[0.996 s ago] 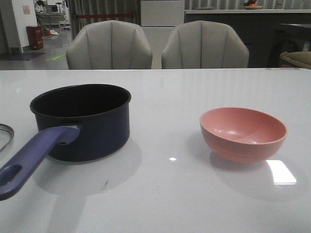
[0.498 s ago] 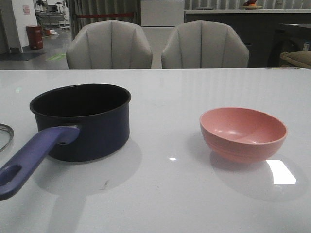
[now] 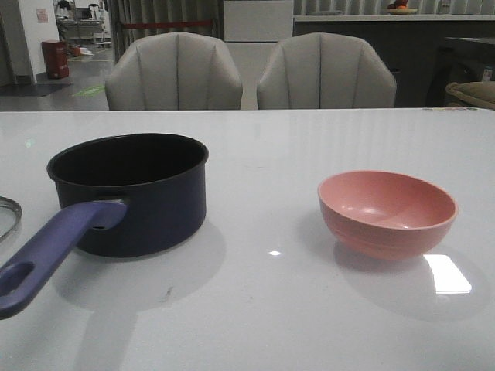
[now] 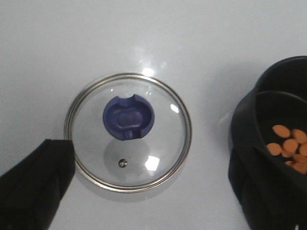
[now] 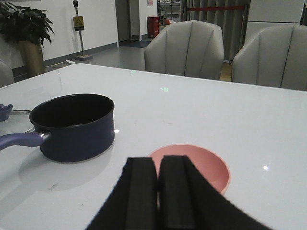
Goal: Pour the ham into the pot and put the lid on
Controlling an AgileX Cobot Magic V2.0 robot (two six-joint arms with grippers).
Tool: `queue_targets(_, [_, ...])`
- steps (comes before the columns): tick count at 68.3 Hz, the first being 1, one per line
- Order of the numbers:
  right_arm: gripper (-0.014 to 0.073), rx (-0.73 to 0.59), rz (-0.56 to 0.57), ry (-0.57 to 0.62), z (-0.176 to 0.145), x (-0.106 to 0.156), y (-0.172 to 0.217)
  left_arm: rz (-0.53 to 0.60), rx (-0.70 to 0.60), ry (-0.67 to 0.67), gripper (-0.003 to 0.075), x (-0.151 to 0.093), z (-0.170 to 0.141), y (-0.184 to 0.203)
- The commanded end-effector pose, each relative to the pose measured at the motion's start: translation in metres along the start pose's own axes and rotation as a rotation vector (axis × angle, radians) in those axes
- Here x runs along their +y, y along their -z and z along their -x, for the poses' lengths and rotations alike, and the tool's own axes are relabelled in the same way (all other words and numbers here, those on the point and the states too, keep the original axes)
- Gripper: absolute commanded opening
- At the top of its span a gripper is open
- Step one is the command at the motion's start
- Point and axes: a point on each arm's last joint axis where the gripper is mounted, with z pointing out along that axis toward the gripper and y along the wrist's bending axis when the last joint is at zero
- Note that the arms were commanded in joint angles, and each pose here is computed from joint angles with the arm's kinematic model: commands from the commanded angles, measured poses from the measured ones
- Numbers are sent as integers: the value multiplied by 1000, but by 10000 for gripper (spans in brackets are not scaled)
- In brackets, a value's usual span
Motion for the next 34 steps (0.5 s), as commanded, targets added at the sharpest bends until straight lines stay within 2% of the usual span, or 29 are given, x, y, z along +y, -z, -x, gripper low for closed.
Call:
queue_targets(1, [171,-100,-13,0,16,-1,1,19,17,58,697,4,17,-11])
queue_targets(17, [171,-100,-13,0,16,-1,1,-17,286,28,697,9,34,-58])
queue_targets(34, [171,-100,-13,0,16,-1,1,8,406,31,697,13,51,-97])
